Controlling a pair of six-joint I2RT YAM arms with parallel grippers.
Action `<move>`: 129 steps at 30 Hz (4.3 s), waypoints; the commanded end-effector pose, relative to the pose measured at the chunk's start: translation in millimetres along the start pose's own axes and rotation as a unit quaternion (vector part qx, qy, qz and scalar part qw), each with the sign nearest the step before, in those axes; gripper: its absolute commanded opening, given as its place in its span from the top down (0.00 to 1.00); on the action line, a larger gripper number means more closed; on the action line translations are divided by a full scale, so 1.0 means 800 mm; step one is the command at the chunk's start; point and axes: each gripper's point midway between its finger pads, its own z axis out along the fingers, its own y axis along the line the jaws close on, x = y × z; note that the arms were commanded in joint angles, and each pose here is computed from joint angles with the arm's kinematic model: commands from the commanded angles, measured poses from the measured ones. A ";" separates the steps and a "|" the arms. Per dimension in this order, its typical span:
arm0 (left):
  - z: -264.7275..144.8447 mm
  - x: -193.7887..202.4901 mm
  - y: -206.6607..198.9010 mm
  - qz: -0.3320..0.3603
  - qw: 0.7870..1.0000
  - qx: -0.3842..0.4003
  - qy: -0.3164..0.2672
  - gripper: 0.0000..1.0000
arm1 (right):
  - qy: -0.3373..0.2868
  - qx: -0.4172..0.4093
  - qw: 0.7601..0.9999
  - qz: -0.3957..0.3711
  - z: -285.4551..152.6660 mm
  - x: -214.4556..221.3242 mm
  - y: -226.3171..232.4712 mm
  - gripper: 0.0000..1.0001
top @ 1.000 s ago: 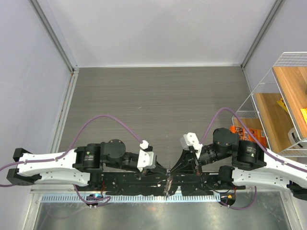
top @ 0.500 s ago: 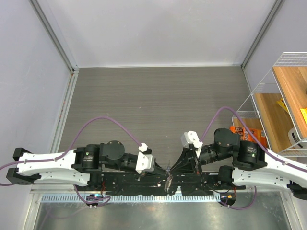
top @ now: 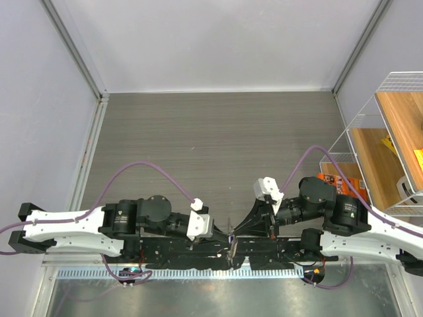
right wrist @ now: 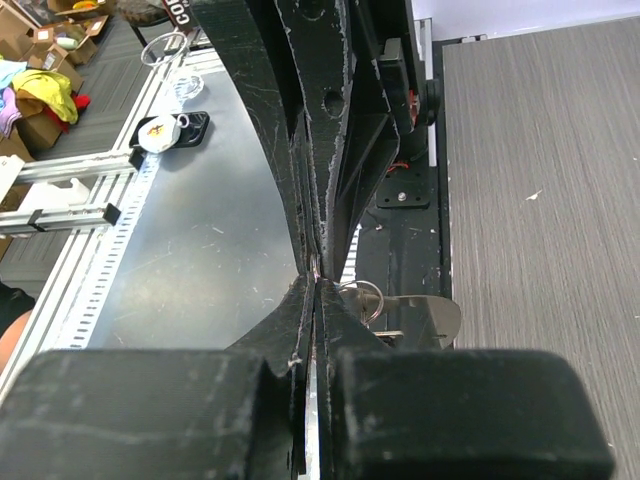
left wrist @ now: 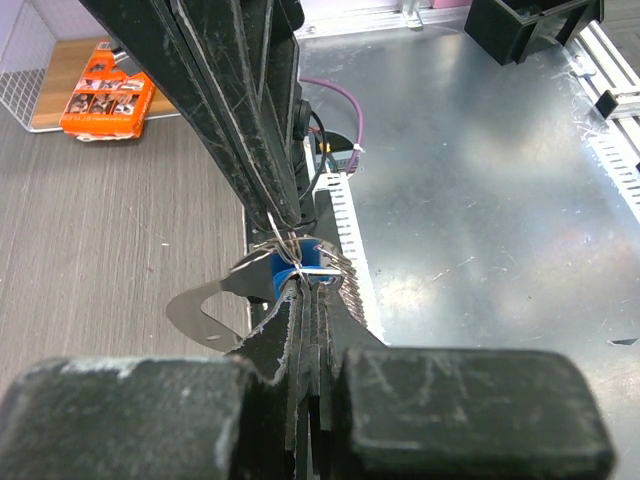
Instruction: Put the keys on the keyring
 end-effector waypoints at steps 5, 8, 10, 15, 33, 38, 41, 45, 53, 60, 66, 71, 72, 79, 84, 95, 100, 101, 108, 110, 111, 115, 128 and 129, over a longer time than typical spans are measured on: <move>0.000 -0.020 -0.005 0.017 0.999 0.009 -0.031 1.00 | -0.091 0.025 0.995 -0.040 -0.013 -0.057 -0.002 0.95; 0.001 -0.021 -0.002 0.015 0.999 0.003 -0.031 1.00 | -0.102 0.023 0.993 -0.048 -0.013 -0.056 -0.002 0.95; 0.002 -0.021 0.000 0.011 0.999 -0.003 -0.030 1.00 | -0.112 0.019 0.992 -0.056 -0.014 -0.059 0.000 0.95; 0.006 -0.021 0.013 0.004 0.999 -0.033 -0.026 0.79 | -0.145 0.006 0.987 -0.070 -0.017 -0.068 0.007 0.94; -0.039 -0.084 0.038 -0.021 0.990 -0.105 -0.094 0.50 | -0.202 0.018 0.973 -0.112 -0.029 -0.065 0.001 0.94; -0.041 -0.101 0.030 -0.027 0.988 -0.087 -0.121 0.48 | -0.238 0.033 0.962 -0.127 -0.035 -0.078 -0.003 0.94; -0.040 -0.107 0.030 -0.029 0.987 -0.086 -0.129 0.47 | -0.265 0.038 0.953 -0.139 -0.039 -0.088 -0.004 0.95; -0.035 -0.108 0.031 -0.034 0.988 -0.086 -0.127 0.47 | -0.295 0.035 0.942 -0.157 -0.041 -0.094 -0.003 0.94; -0.037 -0.121 0.033 -0.036 0.984 -0.091 -0.148 0.47 | -0.304 0.031 0.935 -0.179 -0.036 -0.097 -0.003 0.94; -0.036 -0.125 0.036 -0.033 0.983 -0.095 -0.156 0.48 | -0.301 0.021 0.934 -0.192 -0.029 -0.101 0.000 0.94; -0.042 -0.134 0.035 -0.031 0.980 -0.095 -0.172 0.51 | -0.300 0.014 0.933 -0.197 -0.024 -0.103 0.002 0.94; -0.039 -0.133 0.035 -0.033 0.980 -0.094 -0.171 0.58 | -0.300 0.008 0.933 -0.198 -0.022 -0.104 0.004 0.95; -0.038 -0.132 0.035 -0.033 0.981 -0.093 -0.169 0.61 | -0.301 0.007 0.933 -0.199 -0.022 -0.105 0.004 0.95; -0.036 -0.129 0.035 -0.034 0.982 -0.093 -0.164 0.68 | -0.304 0.000 0.931 -0.202 -0.024 -0.110 0.009 0.94; -0.033 -0.126 0.035 -0.036 0.982 -0.093 -0.158 0.68 | -0.307 -0.004 0.930 -0.204 -0.024 -0.111 0.012 0.95; -0.030 -0.124 0.039 -0.036 0.982 -0.101 -0.153 0.73 | -0.308 -0.012 0.928 -0.209 -0.026 -0.113 0.017 0.94; -0.029 -0.123 0.041 -0.037 0.983 -0.104 -0.147 1.00 | -0.314 -0.014 0.925 -0.212 -0.030 -0.115 0.020 0.95; -0.028 -0.122 0.040 -0.037 0.983 -0.103 -0.147 1.00 | -0.314 -0.015 0.926 -0.212 -0.030 -0.113 0.020 0.95; -0.022 -0.116 0.045 -0.038 0.985 -0.112 -0.126 1.00 | -0.308 -0.017 0.928 -0.211 -0.032 -0.108 0.022 0.95; -0.021 -0.113 0.049 -0.039 0.985 -0.120 -0.120 1.00 | -0.306 -0.016 0.928 -0.210 -0.035 -0.106 0.022 0.94; -0.022 -0.112 0.052 -0.040 0.984 -0.128 -0.117 1.00 | -0.306 -0.020 0.928 -0.212 -0.037 -0.107 0.025 0.95; -0.023 -0.104 0.062 -0.041 0.983 -0.152 -0.099 1.00 | -0.290 -0.018 0.935 -0.204 -0.039 -0.105 0.025 0.86; -0.013 -0.075 0.054 -0.028 0.991 -0.130 0.015 1.00 | -0.095 0.035 0.981 -0.168 -0.042 -0.078 0.004 0.52; -0.011 -0.073 0.053 -0.027 0.991 -0.126 0.025 1.00 | -0.072 0.036 0.984 -0.160 -0.044 -0.074 0.004 0.52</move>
